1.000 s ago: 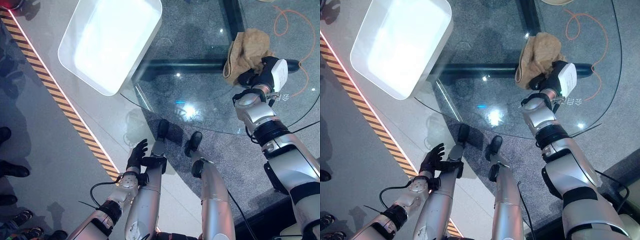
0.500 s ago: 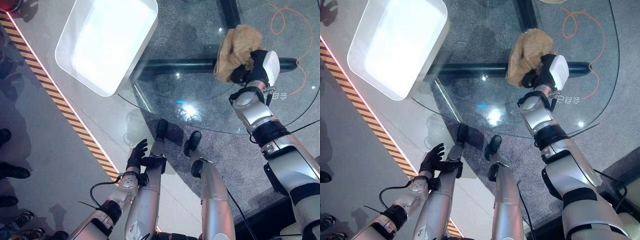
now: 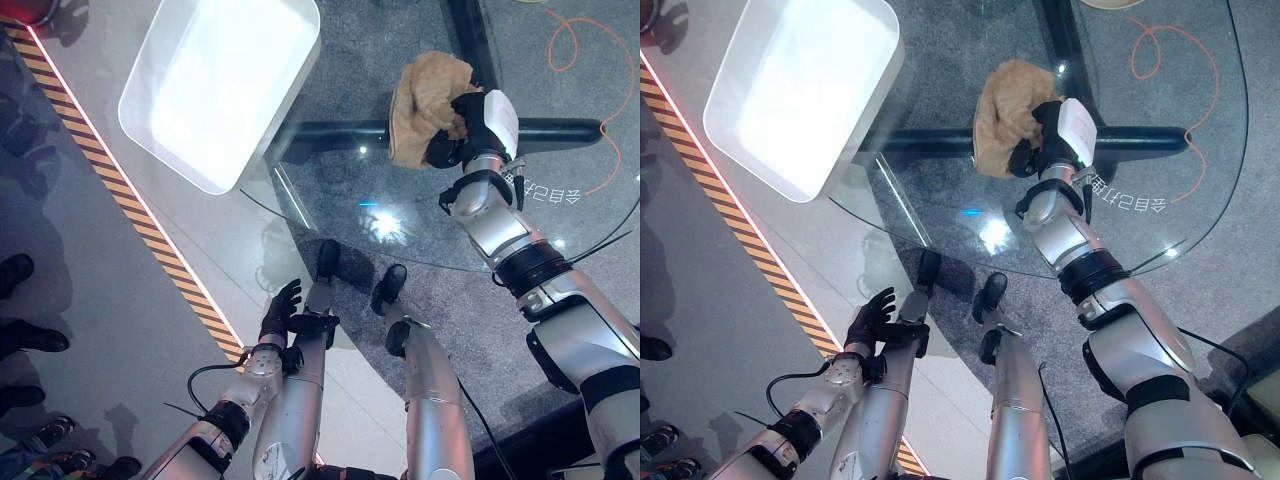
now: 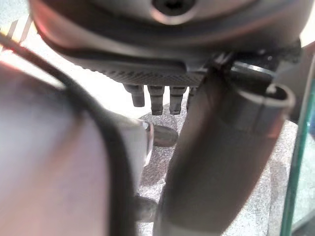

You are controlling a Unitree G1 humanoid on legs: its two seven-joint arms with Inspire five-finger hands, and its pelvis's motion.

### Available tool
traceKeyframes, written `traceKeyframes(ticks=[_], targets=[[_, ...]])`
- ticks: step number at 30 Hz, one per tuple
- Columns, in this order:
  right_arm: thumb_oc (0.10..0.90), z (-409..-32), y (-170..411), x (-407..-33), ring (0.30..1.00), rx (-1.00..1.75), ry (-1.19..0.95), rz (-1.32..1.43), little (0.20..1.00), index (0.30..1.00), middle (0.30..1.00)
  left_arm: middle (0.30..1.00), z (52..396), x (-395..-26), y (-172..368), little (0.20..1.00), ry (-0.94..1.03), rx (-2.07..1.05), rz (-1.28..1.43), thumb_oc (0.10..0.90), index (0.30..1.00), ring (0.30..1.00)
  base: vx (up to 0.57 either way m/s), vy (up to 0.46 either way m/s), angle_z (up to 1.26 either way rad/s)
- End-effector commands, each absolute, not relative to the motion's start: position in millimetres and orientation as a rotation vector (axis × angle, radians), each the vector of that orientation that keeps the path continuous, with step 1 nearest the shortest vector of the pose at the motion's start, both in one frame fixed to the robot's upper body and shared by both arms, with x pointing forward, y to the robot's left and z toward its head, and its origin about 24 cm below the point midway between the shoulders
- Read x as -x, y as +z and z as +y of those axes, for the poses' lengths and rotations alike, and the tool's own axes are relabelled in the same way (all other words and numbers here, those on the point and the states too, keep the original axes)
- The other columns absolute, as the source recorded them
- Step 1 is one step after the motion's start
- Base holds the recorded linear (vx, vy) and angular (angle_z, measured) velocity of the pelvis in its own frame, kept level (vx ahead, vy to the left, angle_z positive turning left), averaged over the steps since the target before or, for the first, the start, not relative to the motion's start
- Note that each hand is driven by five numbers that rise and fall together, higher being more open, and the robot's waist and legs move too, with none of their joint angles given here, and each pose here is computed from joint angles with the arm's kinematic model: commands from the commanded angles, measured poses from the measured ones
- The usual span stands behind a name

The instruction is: Wipe the table with a cloth and put it in the basket.

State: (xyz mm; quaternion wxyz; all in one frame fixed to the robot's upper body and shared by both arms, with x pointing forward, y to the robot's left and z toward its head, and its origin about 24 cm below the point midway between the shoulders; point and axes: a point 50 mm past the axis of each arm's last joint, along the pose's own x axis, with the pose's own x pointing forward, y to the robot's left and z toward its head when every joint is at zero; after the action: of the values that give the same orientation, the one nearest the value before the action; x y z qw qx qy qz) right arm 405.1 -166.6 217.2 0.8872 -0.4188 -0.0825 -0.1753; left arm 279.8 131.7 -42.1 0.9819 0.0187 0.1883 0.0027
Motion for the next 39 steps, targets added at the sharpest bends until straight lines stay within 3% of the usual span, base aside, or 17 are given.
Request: traceKeyframes(ticks=[1,24,39], targets=[[0.1,-29.2,174.1,-379.7,0.3,0.776,0.266,-0.195,0.2,0.3,0.3,0.9,132.4,-270.9,-44.9,0.9,-0.04,-0.099,0.367,0.8,0.9,0.9,0.0,0.0,0.0],[0.1,-9.0,133.9,-357.8,0.3,1.019,0.749,0.012,0.2,0.3,0.3,0.9,145.0,-269.4,-45.6,0.9,-0.05,-0.139,0.369,0.8,0.9,0.9,0.0,-0.012,0.02],[0.1,-63.9,161.8,-384.1,0.3,0.858,0.353,-0.068,0.2,0.3,0.3,0.9,154.8,-267.3,-47.5,0.9,-0.024,-0.144,0.384,0.8,0.9,0.9,0.0,-0.004,0.01]])
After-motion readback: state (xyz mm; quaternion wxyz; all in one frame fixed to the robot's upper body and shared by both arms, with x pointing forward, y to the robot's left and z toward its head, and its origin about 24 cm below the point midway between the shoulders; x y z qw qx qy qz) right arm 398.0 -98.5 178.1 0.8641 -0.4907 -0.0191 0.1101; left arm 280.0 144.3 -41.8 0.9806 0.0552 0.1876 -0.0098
